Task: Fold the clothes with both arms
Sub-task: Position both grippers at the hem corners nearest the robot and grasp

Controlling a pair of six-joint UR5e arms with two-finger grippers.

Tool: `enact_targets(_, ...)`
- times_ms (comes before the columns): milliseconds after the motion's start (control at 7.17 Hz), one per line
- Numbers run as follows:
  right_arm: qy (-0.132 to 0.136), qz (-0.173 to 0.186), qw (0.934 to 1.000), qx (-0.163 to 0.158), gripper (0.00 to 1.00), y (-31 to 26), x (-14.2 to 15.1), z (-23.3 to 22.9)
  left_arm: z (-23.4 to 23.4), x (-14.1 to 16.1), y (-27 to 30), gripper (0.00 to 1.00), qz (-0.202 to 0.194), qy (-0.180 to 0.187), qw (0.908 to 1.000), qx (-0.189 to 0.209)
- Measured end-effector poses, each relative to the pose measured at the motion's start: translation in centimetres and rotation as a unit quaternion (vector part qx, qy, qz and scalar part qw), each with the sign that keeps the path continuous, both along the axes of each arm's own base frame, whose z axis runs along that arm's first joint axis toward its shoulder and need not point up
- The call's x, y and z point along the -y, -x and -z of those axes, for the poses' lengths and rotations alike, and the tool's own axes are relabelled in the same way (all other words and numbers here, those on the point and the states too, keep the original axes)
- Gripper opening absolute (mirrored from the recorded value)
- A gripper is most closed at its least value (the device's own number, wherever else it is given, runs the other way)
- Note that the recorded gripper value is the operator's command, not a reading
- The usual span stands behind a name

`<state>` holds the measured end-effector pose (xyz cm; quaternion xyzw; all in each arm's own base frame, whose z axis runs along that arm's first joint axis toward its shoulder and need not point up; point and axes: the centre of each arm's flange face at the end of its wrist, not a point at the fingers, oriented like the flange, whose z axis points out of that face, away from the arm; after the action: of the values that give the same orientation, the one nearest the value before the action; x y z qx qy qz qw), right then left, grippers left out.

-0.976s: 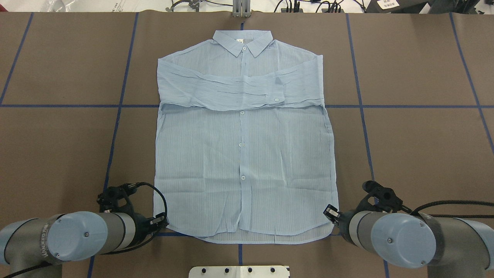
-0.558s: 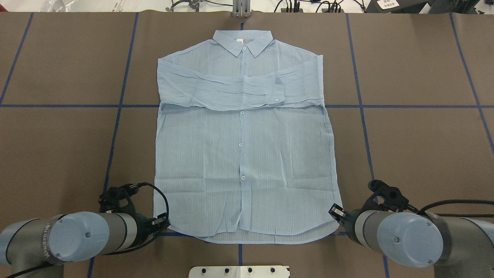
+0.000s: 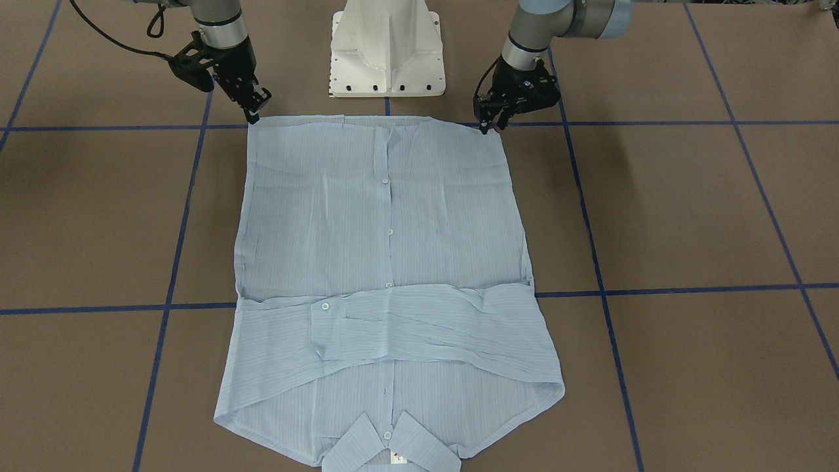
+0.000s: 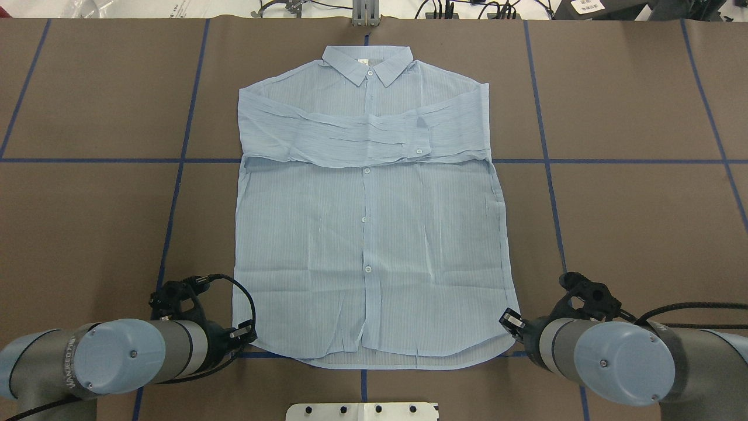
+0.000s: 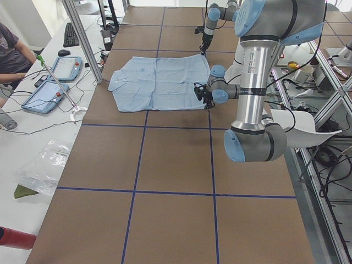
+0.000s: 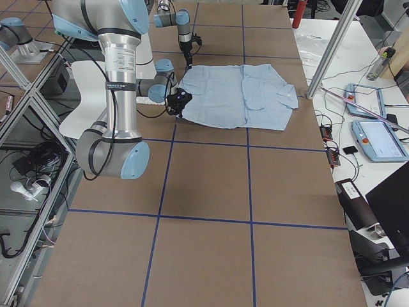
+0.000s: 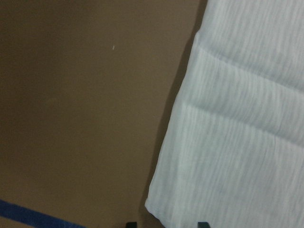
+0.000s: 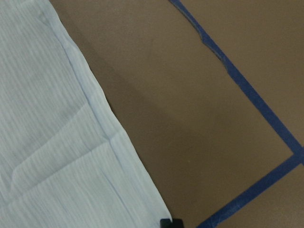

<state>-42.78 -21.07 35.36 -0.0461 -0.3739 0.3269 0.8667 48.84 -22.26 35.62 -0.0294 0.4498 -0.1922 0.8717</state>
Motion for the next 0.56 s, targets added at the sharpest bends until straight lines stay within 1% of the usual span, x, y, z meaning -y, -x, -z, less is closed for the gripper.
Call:
enact_targets(279,0.0,0.0,1.0,0.002,0.0,-0.13,-0.02,0.22,-0.2,0.22,0.01,0.46,0.006,-0.005,1.0,0.004)
enact_targets(558,0.0,0.0,1.0,0.003,0.0,-0.23,-0.04,0.38,-0.44,0.22,-0.12,0.0,0.006,-0.005,0.9999,0.006)
